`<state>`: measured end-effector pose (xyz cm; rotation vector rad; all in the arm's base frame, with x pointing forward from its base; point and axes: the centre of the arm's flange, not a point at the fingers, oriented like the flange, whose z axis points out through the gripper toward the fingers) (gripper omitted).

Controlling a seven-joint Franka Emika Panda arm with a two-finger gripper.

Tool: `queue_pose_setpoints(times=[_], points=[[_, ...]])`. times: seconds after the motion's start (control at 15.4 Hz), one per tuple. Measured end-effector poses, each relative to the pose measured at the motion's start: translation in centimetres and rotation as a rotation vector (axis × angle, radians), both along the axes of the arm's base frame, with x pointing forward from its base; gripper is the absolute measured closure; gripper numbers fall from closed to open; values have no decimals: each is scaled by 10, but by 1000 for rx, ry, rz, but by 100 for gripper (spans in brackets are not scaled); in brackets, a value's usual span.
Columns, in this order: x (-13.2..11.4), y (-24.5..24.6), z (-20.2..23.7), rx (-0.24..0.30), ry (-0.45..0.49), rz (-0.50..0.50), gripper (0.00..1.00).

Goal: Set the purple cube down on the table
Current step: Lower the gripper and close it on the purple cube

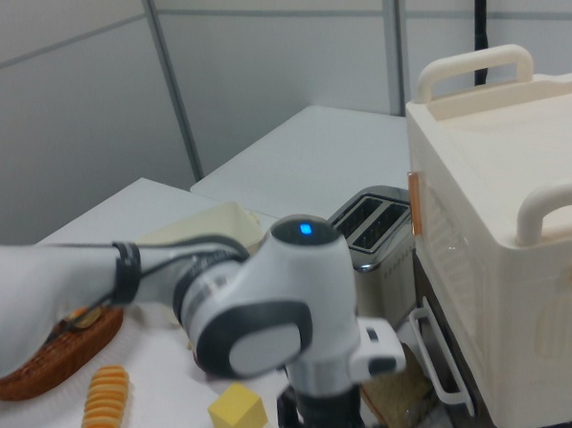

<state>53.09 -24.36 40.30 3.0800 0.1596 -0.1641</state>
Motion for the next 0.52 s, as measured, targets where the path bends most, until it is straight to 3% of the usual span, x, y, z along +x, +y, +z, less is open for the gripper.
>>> queue_pose_setpoints(times=[0.52], points=[[-55, -66, -39, 16, 19, 243, 0]])
